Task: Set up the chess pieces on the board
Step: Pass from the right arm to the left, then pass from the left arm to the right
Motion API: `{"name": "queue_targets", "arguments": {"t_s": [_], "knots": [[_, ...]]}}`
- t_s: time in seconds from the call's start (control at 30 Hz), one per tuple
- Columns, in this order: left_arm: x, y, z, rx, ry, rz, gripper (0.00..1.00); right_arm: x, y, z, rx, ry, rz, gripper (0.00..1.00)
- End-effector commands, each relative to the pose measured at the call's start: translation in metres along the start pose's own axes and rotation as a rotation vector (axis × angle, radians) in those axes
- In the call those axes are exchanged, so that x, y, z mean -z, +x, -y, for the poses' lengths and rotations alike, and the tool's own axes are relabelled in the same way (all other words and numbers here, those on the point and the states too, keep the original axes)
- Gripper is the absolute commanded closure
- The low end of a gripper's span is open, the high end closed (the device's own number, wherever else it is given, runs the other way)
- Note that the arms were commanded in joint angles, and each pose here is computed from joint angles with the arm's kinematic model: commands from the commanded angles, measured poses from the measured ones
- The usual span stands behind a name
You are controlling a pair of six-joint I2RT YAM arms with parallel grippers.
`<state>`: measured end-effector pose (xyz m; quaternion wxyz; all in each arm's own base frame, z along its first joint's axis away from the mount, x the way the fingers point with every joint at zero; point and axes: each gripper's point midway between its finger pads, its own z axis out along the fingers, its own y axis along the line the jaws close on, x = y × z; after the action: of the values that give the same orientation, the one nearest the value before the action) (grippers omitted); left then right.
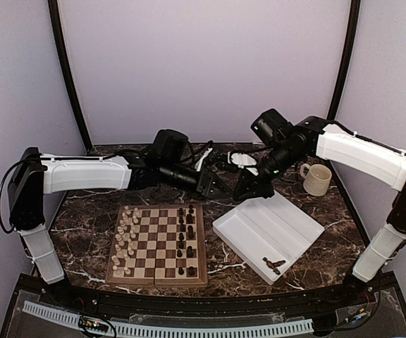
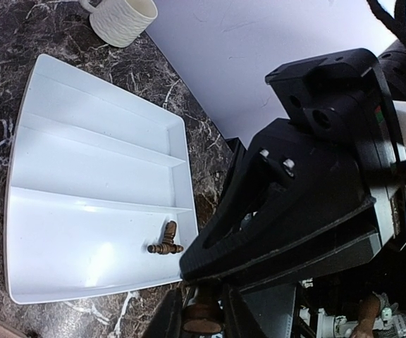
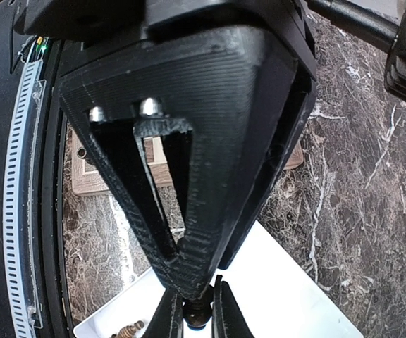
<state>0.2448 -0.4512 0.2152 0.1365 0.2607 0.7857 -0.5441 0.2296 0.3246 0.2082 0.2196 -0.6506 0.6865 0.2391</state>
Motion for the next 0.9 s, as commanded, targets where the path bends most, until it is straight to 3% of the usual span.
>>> {"name": "queue_targets", "arguments": {"t_s": [0.0,0.13,0.23,0.33,0.47,0.63,0.87], "knots": [[0.004,-0.003,0.007,-0.024,0.039,0.012,0.84,0.005,-0.013,0.009,0.003,0.034,0.032,0.90],[0.017,-0.024,0.016,-0.084,0.071,0.114,0.87,0.048,-0.023,0.025,-0.061,0.035,0.180,0.64],[0.031,-0.043,0.022,-0.130,0.073,0.223,0.88,0.093,-0.029,0.050,-0.174,0.046,0.364,0.55],[0.042,-0.060,0.035,-0.217,0.091,0.329,0.87,0.120,-0.032,0.066,-0.299,-0.016,0.513,0.55],[0.054,-0.078,0.048,-0.290,0.118,0.450,0.87,0.119,-0.032,0.066,-0.448,-0.186,0.629,0.57],[0.053,-0.089,0.053,-0.305,0.165,0.507,0.87,0.105,-0.036,0.060,-0.553,-0.364,0.677,0.56],[0.050,-0.093,0.052,-0.295,0.201,0.529,0.87,0.095,-0.053,0.047,-0.549,-0.453,0.668,0.54]]}}
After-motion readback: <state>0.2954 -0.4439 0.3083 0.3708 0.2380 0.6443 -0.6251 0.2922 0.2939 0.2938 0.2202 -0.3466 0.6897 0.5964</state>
